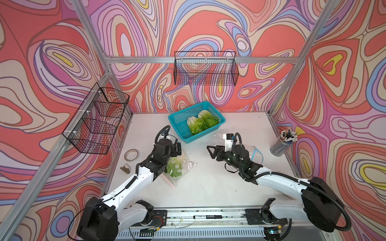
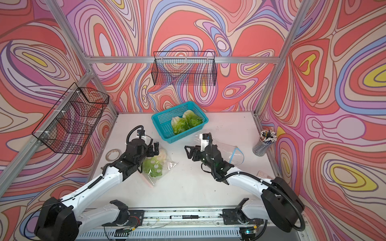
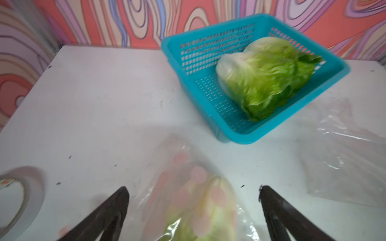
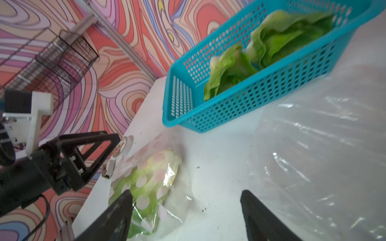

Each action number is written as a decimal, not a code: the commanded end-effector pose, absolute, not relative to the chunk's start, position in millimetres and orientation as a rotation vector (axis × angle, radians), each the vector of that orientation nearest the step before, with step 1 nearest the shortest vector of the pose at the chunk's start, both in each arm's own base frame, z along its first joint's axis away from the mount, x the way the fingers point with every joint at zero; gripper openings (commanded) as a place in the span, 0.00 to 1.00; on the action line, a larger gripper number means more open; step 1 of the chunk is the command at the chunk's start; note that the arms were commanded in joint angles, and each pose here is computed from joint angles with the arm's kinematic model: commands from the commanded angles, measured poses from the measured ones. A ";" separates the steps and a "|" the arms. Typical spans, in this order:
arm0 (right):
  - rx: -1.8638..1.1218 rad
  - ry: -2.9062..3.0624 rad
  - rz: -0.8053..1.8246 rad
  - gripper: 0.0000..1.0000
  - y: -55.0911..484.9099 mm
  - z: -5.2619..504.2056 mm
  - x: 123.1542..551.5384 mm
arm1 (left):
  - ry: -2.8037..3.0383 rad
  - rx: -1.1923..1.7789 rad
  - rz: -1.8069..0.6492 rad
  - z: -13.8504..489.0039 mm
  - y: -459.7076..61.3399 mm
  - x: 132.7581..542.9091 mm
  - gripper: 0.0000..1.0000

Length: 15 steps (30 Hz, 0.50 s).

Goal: Open the zip-top bag and take out the chinese cabbages
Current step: Adjust the zipper food storage bag at the center of the board.

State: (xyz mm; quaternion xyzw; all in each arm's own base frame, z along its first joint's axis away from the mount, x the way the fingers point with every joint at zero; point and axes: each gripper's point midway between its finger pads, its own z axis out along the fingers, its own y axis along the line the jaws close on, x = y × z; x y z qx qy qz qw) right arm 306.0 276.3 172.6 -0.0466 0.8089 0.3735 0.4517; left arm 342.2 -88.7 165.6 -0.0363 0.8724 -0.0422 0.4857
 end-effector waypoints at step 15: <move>-0.325 2.311 1.144 0.80 373.5 83.1 228.8 | 2.449 -0.366 -0.372 78.3 -47.4 346.9 0.85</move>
